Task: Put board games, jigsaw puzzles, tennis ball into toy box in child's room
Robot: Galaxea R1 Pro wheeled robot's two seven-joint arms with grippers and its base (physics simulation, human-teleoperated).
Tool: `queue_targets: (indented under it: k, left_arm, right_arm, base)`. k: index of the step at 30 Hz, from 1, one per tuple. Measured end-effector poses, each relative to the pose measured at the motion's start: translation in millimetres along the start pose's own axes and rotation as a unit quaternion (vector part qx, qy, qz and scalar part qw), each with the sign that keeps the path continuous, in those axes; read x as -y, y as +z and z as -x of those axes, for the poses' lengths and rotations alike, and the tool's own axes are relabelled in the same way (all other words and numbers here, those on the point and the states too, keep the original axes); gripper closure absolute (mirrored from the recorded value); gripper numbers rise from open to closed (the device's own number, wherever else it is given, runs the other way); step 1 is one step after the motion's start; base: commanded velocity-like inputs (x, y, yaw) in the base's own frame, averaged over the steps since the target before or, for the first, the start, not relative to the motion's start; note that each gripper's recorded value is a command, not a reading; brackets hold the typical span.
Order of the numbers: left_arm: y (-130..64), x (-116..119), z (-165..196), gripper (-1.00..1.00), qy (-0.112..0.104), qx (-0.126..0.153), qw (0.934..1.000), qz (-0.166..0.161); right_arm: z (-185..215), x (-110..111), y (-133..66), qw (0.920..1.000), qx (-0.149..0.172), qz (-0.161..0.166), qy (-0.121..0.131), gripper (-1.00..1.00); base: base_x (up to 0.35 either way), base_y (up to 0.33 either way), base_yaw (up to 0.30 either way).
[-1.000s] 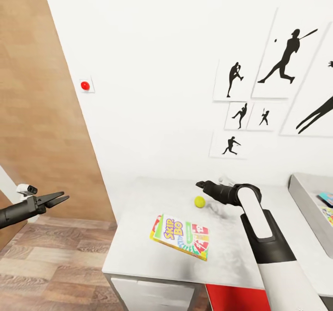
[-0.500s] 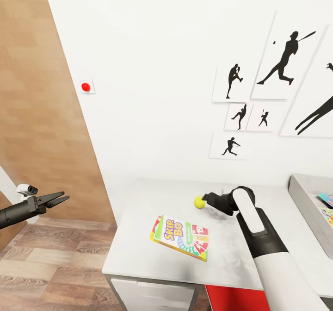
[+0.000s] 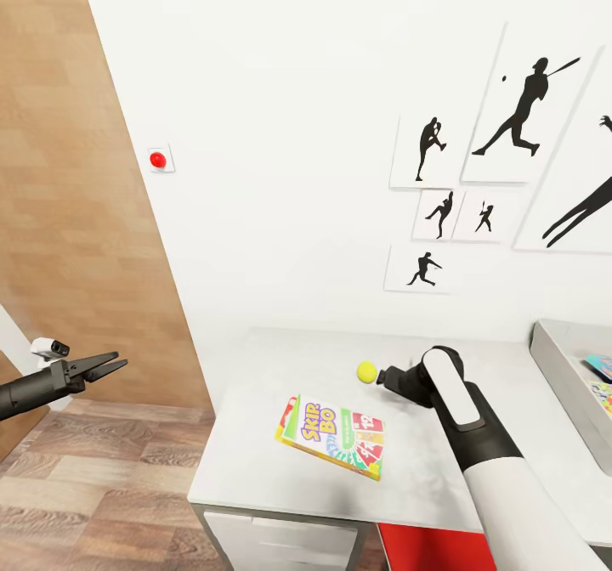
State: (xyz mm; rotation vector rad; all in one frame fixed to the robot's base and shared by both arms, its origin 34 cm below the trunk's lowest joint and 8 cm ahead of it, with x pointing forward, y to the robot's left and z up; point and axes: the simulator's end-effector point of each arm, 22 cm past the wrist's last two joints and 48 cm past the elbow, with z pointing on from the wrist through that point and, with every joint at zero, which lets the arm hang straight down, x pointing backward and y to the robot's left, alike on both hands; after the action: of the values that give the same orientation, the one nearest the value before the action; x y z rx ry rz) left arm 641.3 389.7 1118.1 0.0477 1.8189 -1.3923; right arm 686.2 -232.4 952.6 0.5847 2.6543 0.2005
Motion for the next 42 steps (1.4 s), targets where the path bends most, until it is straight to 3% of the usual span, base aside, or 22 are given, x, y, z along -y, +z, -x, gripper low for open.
queue_targets:
  k: [15, 42]
  left_arm:
    - [3.4, -1.0, -3.1, -1.00, -0.003, -0.003, 1.0000, -0.002]
    - [7.9, -19.8, -14.6, -1.00, -0.020, -0.011, 0.9997, 0.006]
  right_arm:
    - [-2.8, 1.1, 2.7, 1.0000, -0.004, -0.004, -0.003, -1.00]
    - [-24.8, 13.5, 32.0, 0.9990, -0.041, -0.020, 0.000, -1.00]
  base:
    - [0.000, 0.000, 0.000]
    - [0.000, 0.000, 0.000]
